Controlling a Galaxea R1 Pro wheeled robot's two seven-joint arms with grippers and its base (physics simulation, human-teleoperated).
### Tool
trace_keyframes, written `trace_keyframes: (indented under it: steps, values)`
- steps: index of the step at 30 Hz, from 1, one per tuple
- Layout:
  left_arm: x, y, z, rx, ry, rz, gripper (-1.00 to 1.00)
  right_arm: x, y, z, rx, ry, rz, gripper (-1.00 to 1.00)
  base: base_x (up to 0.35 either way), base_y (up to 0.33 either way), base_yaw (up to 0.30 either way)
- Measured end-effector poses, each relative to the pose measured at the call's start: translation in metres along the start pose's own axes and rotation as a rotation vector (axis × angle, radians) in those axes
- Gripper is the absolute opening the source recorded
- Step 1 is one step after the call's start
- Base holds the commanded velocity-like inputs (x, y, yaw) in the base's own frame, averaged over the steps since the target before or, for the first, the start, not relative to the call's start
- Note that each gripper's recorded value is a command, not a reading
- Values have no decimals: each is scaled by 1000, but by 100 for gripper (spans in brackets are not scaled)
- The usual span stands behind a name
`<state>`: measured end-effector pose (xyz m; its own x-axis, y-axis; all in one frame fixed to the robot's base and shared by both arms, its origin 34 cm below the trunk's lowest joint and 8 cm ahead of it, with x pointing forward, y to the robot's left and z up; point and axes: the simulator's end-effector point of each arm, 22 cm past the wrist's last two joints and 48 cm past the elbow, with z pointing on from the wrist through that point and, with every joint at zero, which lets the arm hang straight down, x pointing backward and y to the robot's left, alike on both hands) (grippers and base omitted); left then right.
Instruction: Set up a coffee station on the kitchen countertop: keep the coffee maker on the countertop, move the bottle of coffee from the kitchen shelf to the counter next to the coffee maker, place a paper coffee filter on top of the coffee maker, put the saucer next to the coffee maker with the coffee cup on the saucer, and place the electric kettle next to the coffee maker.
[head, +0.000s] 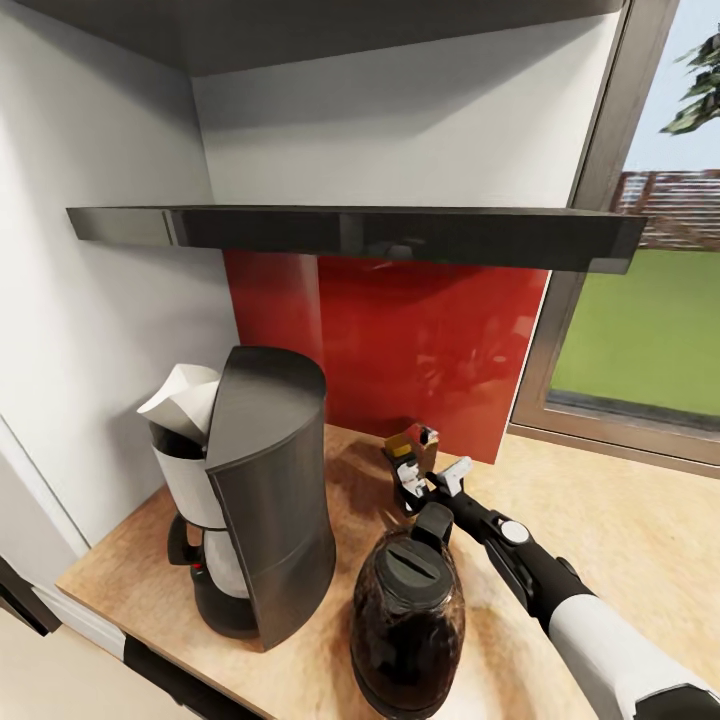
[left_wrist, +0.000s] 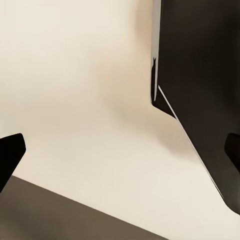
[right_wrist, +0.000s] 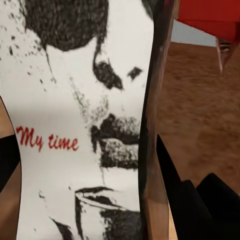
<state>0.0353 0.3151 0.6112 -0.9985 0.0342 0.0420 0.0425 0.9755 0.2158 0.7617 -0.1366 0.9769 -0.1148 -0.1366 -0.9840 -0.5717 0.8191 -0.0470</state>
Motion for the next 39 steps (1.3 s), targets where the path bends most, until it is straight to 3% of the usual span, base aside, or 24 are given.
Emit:
trace_keyframes:
  steps: [6,7,9,39]
  values:
    - [0,0,0,0,0,1,100,0,0,0,-2,-2,-2,-100,0,0,0]
    - [0,0,0,0,0,1,100,0,0,0,-2,-2,-2,100,0,0,0]
    - [0,0,0,0,0,1,100,12,0,-2,-1,23,3,100,0,0,0]
    - [0,2,0,-5,1,-1,100,11,1,-2,-2,21,4,100,0,0,0]
